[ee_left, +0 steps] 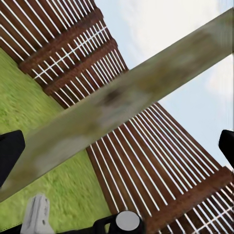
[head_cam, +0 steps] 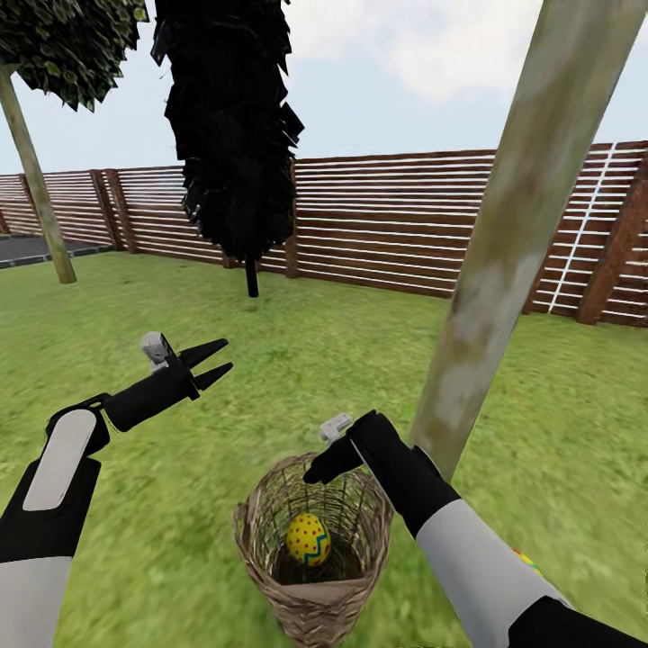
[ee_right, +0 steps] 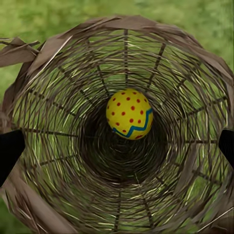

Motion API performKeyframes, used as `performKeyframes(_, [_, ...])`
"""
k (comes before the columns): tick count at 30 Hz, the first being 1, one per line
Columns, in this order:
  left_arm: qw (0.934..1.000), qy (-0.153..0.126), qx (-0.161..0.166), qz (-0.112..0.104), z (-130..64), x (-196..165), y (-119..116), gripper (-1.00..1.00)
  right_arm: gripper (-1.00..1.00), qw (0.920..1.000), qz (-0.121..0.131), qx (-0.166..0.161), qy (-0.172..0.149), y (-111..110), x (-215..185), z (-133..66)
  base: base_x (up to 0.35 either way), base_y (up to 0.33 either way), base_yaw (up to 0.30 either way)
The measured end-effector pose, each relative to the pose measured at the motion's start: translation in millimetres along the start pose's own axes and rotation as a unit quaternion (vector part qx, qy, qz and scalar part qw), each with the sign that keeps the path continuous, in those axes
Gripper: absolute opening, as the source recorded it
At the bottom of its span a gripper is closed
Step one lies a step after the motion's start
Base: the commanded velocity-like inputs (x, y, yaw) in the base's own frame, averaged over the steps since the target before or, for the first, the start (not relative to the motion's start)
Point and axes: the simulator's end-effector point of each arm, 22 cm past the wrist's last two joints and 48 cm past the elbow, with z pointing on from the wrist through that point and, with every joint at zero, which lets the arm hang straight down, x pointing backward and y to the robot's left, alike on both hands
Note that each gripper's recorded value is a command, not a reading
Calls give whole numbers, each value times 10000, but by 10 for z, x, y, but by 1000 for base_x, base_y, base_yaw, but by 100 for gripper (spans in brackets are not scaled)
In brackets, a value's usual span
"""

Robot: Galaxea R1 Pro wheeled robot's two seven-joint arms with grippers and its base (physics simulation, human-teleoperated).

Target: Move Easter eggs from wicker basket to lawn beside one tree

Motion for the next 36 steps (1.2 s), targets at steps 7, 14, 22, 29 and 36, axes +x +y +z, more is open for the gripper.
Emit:
performKeyframes(7, [10000, 3, 9, 16, -2, -3, -24, 100, 100, 9999, 33, 1, 101, -7, 73, 33, 0, 309, -271])
performKeyframes(14, [10000, -3, -45, -69, -11, 3, 45, 100, 100, 9980, 86, 530, 326, -254, 240, 113, 0, 166, -155])
performKeyframes(22, [10000, 6, -43, -79, -7, 11, 47, 100, 100, 9942, 75, 1022, 328, -489, 338, 208, 0, 6, -6])
performKeyframes(29, [9997, 4, 206, -147, 45, 58, -51, 100, 100, 9932, 202, 1082, 366, -560, 556, 413, 0, 0, 0])
performKeyframes(36, [9994, 18, 302, -191, 19, 130, -37, 100, 100, 9939, 255, 1013, 342, -529, 604, 478, 0, 0, 0])
